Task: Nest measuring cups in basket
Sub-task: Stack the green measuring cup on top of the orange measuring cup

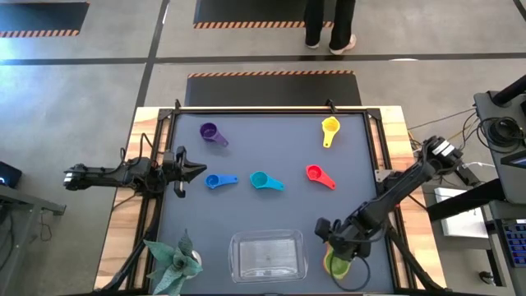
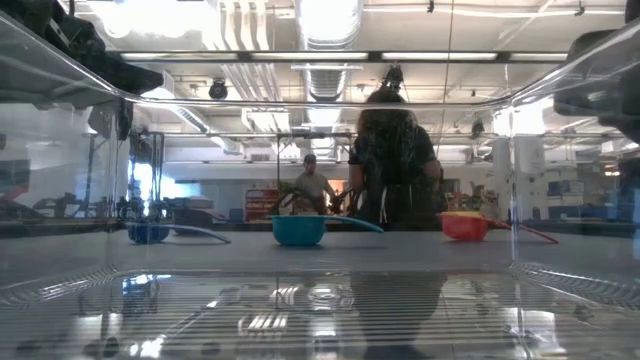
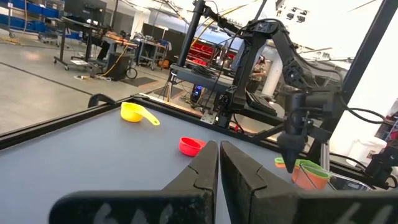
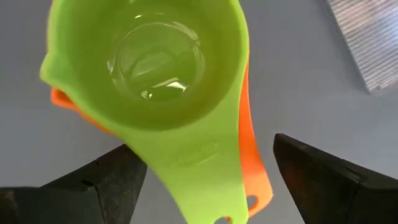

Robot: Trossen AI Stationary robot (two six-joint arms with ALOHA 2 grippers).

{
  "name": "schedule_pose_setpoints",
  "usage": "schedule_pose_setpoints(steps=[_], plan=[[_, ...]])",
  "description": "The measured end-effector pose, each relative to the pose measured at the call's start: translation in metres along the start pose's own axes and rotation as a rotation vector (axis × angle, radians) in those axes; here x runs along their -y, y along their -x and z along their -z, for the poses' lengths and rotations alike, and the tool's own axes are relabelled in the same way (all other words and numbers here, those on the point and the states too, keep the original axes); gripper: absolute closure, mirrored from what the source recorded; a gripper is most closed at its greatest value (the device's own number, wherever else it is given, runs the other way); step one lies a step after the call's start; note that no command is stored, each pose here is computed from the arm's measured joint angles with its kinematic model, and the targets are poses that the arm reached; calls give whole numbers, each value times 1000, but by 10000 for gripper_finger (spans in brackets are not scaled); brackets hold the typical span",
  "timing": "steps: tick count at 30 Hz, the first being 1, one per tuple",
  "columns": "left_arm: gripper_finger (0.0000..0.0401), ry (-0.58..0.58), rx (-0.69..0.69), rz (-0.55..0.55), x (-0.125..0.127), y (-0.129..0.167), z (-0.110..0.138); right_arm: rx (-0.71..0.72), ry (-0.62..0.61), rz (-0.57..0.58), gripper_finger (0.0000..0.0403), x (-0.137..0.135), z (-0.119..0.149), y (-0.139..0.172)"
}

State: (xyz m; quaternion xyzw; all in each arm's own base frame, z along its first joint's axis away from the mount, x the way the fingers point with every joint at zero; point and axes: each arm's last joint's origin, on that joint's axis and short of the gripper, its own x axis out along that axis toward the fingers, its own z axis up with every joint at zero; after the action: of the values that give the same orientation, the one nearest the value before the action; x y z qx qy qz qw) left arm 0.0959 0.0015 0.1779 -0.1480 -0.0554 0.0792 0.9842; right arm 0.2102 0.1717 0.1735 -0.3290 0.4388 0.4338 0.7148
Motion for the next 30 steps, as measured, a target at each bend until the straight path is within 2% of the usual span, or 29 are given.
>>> schedule_pose_setpoints(steps=[6,15,30], plan=[[401,0,0,0,0,0,0,-32,0,-19,76,6,-10,-5],[401,0,0,0,0,0,0,-57,11,-32,82,6,-12,-4],[401,0,0,0,0,0,0,-76,-1,-42,254,5,-10,-2]])
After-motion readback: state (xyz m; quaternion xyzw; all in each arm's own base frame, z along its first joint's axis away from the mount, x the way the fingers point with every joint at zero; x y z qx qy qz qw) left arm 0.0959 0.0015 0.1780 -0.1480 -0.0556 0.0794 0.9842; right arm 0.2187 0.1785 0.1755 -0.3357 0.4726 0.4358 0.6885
